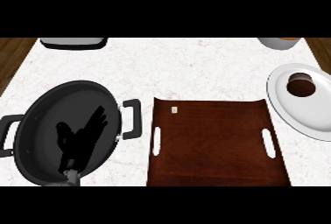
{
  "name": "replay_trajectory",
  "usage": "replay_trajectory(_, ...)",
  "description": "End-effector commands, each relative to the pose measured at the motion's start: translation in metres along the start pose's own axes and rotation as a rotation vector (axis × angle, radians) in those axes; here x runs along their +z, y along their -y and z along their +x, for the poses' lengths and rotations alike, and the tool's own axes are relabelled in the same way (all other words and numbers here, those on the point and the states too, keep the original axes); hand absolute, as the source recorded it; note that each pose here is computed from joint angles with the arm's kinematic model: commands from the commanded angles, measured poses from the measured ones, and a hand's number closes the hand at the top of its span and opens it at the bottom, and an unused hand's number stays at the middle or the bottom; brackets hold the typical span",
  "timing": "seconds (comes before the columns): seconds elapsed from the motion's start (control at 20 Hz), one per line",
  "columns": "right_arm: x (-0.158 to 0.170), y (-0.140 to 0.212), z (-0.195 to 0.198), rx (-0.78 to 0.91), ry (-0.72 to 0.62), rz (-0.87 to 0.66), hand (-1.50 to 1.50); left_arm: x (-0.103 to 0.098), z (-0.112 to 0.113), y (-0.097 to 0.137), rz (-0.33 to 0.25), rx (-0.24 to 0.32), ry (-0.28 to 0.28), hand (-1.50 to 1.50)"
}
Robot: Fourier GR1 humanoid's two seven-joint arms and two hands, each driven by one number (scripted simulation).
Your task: Pick the cupcake from the tray and place it in the plate
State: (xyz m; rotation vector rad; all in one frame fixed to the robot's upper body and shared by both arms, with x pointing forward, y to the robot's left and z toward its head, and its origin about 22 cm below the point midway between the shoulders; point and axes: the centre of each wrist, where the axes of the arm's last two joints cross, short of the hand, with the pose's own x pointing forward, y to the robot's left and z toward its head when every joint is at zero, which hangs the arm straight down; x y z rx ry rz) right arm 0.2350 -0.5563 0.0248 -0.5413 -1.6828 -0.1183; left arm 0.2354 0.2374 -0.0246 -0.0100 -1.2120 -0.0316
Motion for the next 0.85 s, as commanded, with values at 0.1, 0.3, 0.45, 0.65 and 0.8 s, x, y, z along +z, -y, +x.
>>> replay_trajectory(0.1, 0.037, 0.029, -0.014, 0.016, 0.010, 0.099, -1.50, -0.007, -0.011, -0.003, 0.003, 0.030, -0.011, 0.00)
replay_trajectory(0.3, 0.053, 0.041, -0.019, 0.095, 0.000, 0.124, -1.50, -0.007, -0.011, -0.005, 0.012, 0.009, -0.018, 0.00)
replay_trajectory(0.45, 0.052, 0.042, -0.018, 0.110, -0.016, 0.125, -1.50, -0.002, -0.015, 0.003, 0.001, -0.002, -0.022, 0.00)
replay_trajectory(0.65, 0.076, 0.052, -0.028, 0.127, -0.024, 0.120, -1.50, -0.005, 0.004, 0.008, 0.011, 0.004, -0.011, 0.00)
replay_trajectory(0.8, 0.082, 0.049, -0.033, 0.162, -0.027, 0.151, -1.50, -0.006, 0.002, -0.003, 0.022, 0.013, -0.012, 0.00)
